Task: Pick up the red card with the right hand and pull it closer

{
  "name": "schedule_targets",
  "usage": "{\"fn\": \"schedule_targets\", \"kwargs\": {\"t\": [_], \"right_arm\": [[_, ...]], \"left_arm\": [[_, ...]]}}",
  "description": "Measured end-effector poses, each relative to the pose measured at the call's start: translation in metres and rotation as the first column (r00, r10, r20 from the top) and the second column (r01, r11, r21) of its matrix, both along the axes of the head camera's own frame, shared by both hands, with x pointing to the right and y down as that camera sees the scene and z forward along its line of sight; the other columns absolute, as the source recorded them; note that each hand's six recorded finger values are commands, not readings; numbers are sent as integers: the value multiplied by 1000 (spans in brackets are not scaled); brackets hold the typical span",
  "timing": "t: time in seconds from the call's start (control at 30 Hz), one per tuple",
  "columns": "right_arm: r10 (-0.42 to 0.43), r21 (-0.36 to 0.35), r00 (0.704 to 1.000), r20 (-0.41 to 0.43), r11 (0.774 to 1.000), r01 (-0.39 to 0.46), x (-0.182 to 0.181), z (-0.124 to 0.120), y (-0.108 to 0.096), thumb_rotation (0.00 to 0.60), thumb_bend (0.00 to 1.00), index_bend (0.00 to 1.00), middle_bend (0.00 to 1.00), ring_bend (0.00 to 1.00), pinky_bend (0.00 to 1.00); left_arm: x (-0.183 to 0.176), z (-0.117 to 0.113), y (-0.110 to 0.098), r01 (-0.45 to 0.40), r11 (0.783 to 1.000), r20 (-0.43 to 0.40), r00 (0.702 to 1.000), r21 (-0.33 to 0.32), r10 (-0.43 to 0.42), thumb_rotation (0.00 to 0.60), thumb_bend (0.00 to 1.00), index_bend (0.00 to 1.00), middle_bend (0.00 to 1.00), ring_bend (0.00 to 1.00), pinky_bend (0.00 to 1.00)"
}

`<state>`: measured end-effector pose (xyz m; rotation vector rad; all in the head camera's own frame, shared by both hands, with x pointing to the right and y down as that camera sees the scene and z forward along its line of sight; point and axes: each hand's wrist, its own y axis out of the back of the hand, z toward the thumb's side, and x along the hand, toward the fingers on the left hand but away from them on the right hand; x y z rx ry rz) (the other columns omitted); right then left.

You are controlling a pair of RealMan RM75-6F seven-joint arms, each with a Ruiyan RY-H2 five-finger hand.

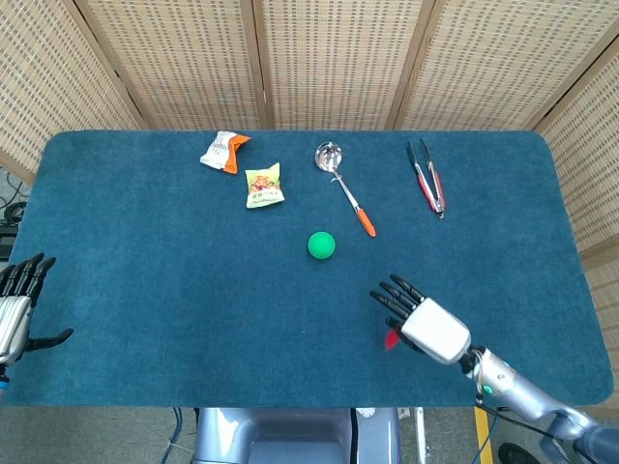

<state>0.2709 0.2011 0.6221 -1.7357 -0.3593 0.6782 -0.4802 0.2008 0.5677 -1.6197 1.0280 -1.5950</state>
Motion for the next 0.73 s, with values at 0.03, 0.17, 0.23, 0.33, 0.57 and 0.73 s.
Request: {"fn": "schedule_targets", "kwargs": {"t": [0.03, 0.17, 0.23, 0.33, 0.57, 0.73], "right_arm": [[-10, 24, 1000, 17, 1000, 10, 3, -7, 3, 600, 562, 659, 155, 0, 45], [33, 104, 998, 61, 994, -40, 25, -30, 2, 600, 243, 332, 117, 7, 45], [109, 116, 992, 70, 986, -117, 36, -35, -7, 600, 50, 91, 37, 2, 45], [260, 118, 964, 55, 957, -265, 59, -39, -21, 600, 0, 0, 0, 0, 45], [593, 19, 805, 22, 804, -594, 108, -46, -26, 600, 0, 0, 0, 0, 0], [741, -59, 672, -1, 671, -739, 133, -58, -13, 600, 0, 0, 0, 0, 0]], "left_arm": [[0, 0, 0, 2, 1000, -1, 1000, 1, -2, 600, 0, 0, 0, 0, 0], [-1, -1, 0, 2, 1000, -5, 1000, -1, -2, 600, 0, 0, 0, 0, 0], [-2, -1, 0, 3, 1000, -7, 1000, -5, -3, 600, 0, 0, 0, 0, 0], [-3, 0, 3, 0, 1000, -17, 1000, -20, 0, 600, 0, 0, 0, 0, 0], [-2, -5, 6, -12, 1000, -26, 1000, -5, 12, 600, 0, 0, 0, 0, 0], [-2, -6, 7, -19, 1000, -43, 999, 6, 19, 600, 0, 0, 0, 0, 0]]}}
